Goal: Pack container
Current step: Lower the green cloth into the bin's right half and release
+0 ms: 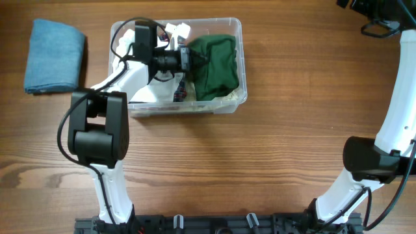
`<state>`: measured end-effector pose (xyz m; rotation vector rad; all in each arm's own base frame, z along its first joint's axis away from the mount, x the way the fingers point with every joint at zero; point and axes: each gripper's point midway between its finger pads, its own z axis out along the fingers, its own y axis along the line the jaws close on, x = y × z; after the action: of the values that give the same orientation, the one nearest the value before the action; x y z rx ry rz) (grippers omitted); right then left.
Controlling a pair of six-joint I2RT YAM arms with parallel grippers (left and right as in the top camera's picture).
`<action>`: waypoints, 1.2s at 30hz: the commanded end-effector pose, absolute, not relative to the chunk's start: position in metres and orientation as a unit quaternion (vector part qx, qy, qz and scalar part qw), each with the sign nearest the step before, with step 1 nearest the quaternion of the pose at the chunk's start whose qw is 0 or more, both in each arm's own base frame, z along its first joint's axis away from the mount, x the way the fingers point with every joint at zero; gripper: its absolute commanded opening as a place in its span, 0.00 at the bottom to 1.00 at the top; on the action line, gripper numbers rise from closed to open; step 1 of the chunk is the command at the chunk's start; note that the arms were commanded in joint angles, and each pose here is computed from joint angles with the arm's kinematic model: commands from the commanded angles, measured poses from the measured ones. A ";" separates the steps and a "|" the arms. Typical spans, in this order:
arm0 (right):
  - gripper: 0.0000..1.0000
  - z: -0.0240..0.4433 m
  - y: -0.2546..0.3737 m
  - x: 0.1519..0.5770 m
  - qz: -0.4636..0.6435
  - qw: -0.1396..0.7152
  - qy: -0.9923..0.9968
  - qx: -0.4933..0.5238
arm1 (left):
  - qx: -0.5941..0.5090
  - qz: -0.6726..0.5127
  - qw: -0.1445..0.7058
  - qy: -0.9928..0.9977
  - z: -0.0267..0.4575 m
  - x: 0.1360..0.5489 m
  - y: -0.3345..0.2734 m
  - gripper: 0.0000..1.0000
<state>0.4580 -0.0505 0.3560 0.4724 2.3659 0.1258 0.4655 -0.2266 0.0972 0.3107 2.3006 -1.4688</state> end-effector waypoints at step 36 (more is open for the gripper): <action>1.00 0.354 -0.051 0.459 0.045 0.353 0.916 0.187 | 0.146 -0.236 0.360 0.891 0.182 0.470 -0.174 0.63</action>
<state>0.4581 -0.0505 0.3561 0.4718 2.3656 0.1256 0.4632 -0.1784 0.1817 0.3526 2.3112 -0.7118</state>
